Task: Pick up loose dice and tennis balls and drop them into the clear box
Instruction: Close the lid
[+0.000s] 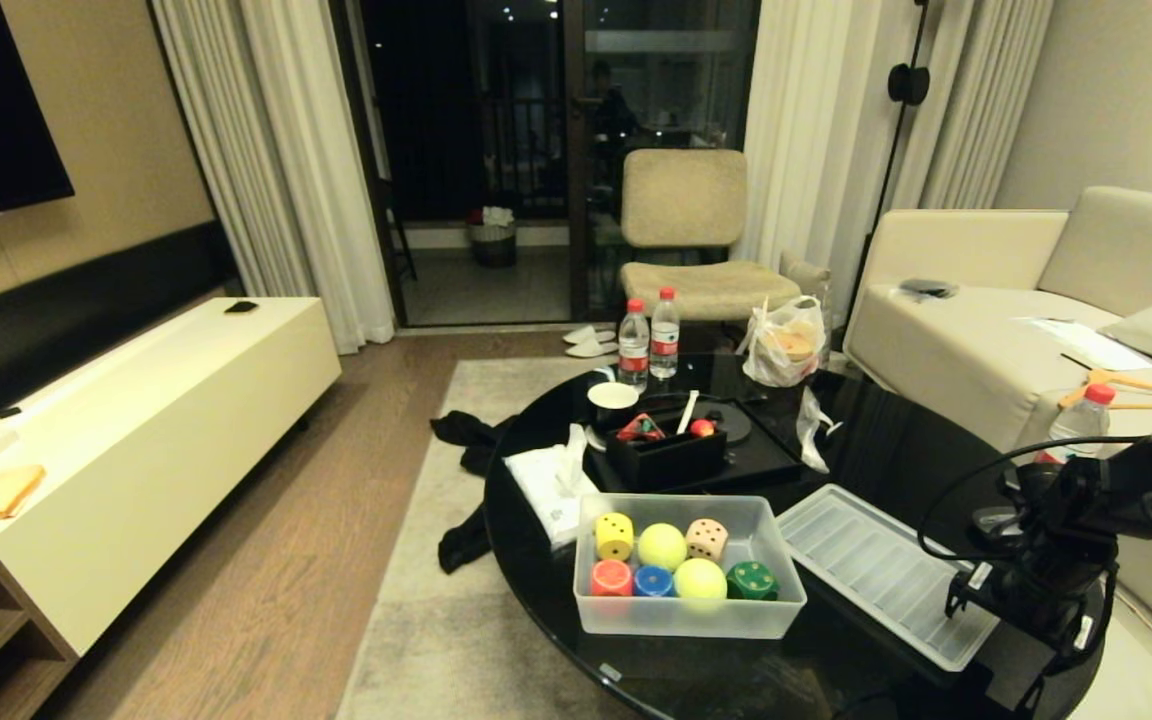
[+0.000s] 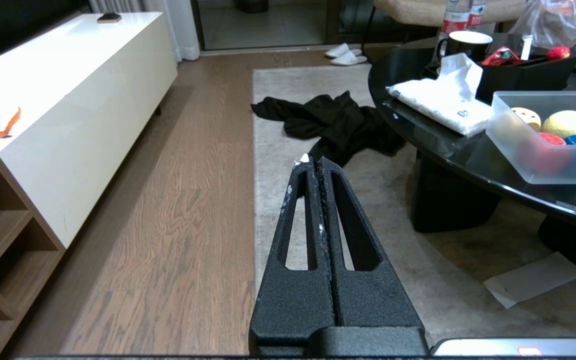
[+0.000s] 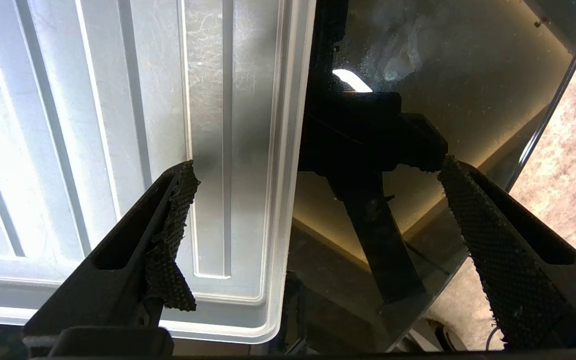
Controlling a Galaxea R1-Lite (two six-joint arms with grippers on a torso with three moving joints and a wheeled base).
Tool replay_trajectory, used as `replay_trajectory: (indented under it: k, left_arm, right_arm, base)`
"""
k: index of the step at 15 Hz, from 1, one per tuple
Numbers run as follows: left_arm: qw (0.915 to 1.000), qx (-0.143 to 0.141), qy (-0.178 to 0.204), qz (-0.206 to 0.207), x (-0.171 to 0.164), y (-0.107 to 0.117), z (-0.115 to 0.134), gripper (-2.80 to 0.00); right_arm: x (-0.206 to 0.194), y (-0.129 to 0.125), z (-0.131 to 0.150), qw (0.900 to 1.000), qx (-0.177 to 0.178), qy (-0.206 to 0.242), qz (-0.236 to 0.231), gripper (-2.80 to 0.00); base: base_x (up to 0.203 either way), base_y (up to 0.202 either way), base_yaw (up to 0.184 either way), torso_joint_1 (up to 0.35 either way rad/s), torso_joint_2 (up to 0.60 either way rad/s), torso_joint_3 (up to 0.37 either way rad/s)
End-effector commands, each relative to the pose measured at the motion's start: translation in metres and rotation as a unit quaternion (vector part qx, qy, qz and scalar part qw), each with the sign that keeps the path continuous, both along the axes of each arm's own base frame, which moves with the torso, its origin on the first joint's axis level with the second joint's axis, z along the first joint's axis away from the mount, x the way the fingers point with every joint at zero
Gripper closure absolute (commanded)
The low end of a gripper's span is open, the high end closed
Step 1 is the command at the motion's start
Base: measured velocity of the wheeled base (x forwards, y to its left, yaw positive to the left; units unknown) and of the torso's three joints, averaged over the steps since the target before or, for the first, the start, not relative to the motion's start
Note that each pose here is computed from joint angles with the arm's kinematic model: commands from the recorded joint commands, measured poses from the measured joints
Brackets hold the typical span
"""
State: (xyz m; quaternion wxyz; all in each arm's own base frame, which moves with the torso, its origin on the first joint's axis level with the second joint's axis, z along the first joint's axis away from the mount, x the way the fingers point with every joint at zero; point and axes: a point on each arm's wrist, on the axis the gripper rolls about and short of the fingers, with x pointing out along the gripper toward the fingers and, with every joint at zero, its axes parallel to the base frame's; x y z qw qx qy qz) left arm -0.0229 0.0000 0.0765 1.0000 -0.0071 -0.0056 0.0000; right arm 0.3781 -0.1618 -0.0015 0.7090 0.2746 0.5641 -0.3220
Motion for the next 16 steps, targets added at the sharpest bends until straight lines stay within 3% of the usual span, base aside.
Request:
replay_trajectory:
  k: [1,2,3,4,16]
  left_arm:
    - [1.0000,-0.001,0.002,0.000,0.0003,0.0000,-0.0008,0.00]
    - [1.0000,0.000,0.002,0.000,0.0003,0.0000,-0.0008,0.00]
    - [1.0000,-0.001,0.002,0.000,0.0003,0.0000,-0.0008,0.00]
    - [1.0000,0.000,0.002,0.000,0.0003,0.0000,-0.0008,0.00]
    - [1.0000,0.000,0.002,0.000,0.0003,0.0000,-0.0008,0.00]
  right_arm:
    - [-0.0005,0.0001,-0.0019,1.000,0.001,0.004,-0.001,-2.80]
    - [-0.0002,0.0000,-0.0030,1.000,0.001,0.004,-0.002,-2.80]
    - [0.0001,-0.0002,-0.0036,1.000,0.000,0.002,-0.002,-0.31]
    - [-0.0002,0.0000,-0.0039,1.000,0.001,0.003,-0.002,0.00]
    - [-0.0004,-0.0006,-0.0033,1.000,0.002,0.001,-0.006,0.00]
  base:
    - [0.000,0.000,0.000,0.000,0.00,0.000]
    - [0.000,0.000,0.000,0.000,0.00,0.000]
    - [0.000,0.000,0.000,0.000,0.00,0.000]
    - [0.000,0.000,0.000,0.000,0.00,0.000]
    - [0.000,0.000,0.000,0.000,0.00,0.000]
